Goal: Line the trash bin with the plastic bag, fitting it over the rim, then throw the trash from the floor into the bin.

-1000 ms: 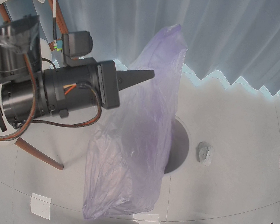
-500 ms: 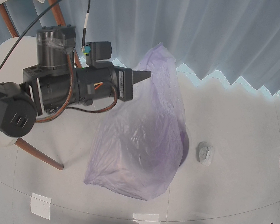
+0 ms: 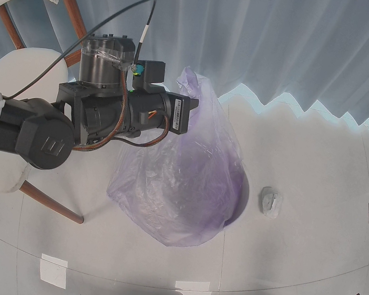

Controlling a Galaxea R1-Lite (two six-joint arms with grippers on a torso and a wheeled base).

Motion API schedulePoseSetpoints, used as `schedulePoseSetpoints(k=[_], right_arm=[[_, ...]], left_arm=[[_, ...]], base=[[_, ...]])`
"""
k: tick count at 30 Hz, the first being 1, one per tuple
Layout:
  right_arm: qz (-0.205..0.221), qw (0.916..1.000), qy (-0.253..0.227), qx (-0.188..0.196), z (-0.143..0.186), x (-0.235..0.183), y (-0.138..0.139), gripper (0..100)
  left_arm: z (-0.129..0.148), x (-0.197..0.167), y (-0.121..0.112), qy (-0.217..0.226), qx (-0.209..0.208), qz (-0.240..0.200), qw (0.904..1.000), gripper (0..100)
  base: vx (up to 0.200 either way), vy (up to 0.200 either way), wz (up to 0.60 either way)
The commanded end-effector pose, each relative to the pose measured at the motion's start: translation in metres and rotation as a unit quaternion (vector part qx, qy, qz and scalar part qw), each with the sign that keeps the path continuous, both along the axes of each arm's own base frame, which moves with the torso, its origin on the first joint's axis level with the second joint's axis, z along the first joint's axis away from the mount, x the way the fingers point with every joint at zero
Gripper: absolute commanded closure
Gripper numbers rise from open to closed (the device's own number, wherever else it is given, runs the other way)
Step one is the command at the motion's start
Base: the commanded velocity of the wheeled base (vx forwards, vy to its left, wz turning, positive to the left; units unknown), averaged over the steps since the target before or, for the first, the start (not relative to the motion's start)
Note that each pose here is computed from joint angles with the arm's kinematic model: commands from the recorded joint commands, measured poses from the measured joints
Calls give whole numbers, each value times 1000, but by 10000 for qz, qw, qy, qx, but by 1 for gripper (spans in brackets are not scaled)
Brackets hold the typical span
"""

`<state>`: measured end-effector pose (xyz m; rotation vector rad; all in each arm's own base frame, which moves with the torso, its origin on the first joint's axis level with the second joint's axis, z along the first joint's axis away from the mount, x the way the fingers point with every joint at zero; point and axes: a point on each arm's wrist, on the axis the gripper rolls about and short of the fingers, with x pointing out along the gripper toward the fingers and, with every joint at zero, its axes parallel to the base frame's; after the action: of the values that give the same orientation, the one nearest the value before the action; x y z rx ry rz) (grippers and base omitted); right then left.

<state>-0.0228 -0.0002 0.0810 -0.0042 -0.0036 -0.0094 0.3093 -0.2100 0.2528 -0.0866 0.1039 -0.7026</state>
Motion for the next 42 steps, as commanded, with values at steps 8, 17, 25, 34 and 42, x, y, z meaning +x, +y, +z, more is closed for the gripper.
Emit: schedulePoseSetpoints(k=[8, 17, 25, 34, 42], right_arm=[[1, 10000, 3, -2, -5, 0, 0, 0], [8, 10000, 11, -25, -5, 0, 0, 0], [152, 9979, -478, 410, 49, 2, -1, 0], [1714, 9282, 2805, 1743, 45, 65, 17, 0], [2821, 8513, 4259, 1195, 32, 107, 57, 0]], left_arm=[[-13, -17, -7, -160, -77, -208, 9996, 100], [-14, -38, -36, -179, -112, -376, 9991, 100], [3, -45, -30, -379, -268, -298, 9985, 100], [2, -49, -25, -366, -225, -276, 9987, 100], [1, -50, -26, -391, -198, -300, 9986, 100]], base=[[200, 0, 0], [111, 0, 0], [0, 0, 0], [0, 0, 0], [0, 0, 0]])
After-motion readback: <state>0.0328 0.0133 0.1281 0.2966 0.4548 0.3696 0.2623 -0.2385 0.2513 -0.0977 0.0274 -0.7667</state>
